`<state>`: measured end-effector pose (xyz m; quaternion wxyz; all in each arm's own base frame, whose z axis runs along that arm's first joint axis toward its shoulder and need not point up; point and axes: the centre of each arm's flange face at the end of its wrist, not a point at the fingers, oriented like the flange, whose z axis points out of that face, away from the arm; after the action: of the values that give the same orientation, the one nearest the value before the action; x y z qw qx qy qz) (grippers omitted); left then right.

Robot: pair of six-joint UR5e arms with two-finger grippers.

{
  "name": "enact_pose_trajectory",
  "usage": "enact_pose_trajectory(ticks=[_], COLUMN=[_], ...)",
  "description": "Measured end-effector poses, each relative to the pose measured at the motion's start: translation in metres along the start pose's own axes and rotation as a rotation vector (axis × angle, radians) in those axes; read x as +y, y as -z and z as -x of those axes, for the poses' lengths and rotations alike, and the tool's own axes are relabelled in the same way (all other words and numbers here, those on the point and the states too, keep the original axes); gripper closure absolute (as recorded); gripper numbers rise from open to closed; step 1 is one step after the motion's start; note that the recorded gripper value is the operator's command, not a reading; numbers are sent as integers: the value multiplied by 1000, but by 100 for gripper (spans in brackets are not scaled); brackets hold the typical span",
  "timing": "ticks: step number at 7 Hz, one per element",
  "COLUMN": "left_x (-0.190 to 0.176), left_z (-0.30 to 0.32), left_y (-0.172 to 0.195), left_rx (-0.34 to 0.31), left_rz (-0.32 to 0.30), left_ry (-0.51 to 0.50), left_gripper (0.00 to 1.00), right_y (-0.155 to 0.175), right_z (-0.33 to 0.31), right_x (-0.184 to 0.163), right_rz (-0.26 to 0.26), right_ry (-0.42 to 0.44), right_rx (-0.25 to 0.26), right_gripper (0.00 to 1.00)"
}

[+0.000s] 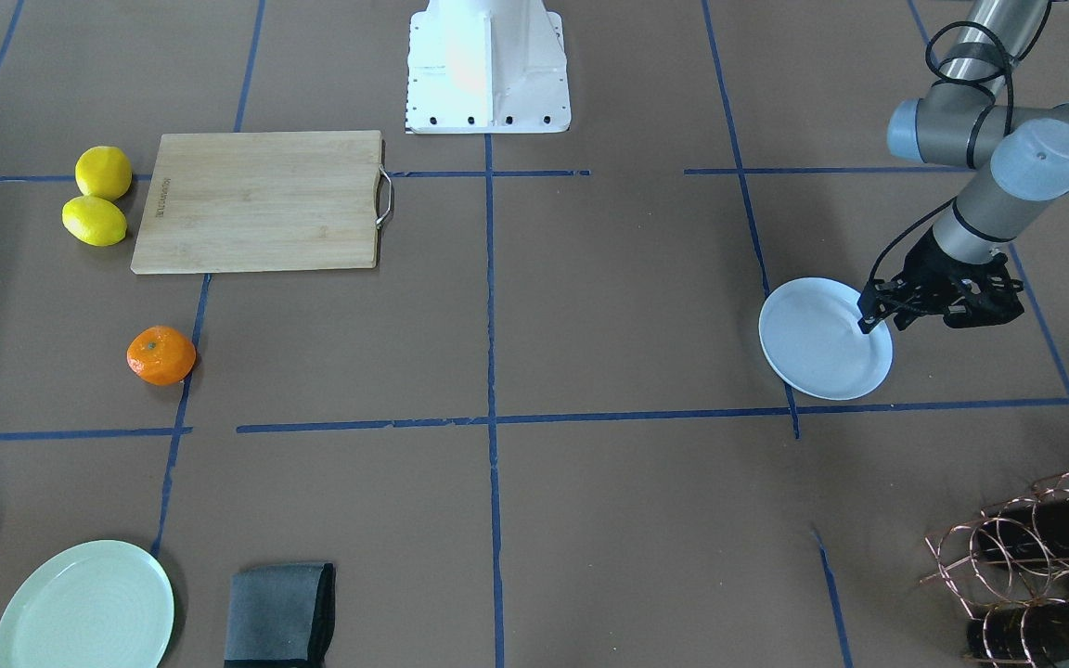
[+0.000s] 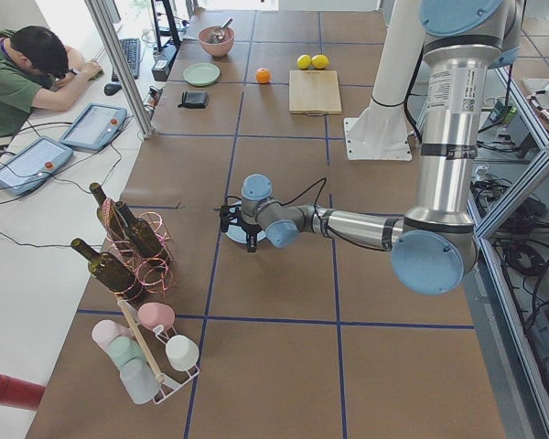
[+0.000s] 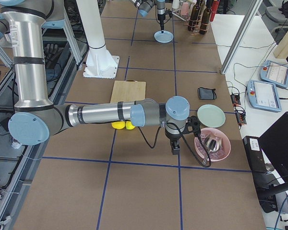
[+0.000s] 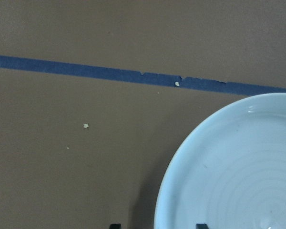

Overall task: Pick orange to plate
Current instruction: 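Grip the rim of the light blue plate with the left gripper, then slide the light blue plate with the left gripper toward the table center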

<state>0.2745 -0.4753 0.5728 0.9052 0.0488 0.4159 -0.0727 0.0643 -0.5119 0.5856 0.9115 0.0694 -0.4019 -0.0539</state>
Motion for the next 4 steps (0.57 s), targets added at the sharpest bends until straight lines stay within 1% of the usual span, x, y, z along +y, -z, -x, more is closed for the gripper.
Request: enact_pose_trajectory(ticks=[1,2,4], left_x=[0,0,1], left_z=[-1,-2,-2], left_y=[0,1,4], left_rx=[1,2,6], left_rz=[0,-1,0], left_ry=[5,13,24], left_gripper=[92,100,100], right_y=[0,0,1], right_z=[0,0,1], right_x=[0,0,0], right_rz=[0,0,-1], right_ry=[0,1,2], right_rx=[0,-1,-1], right_gripper=[0,0,0])
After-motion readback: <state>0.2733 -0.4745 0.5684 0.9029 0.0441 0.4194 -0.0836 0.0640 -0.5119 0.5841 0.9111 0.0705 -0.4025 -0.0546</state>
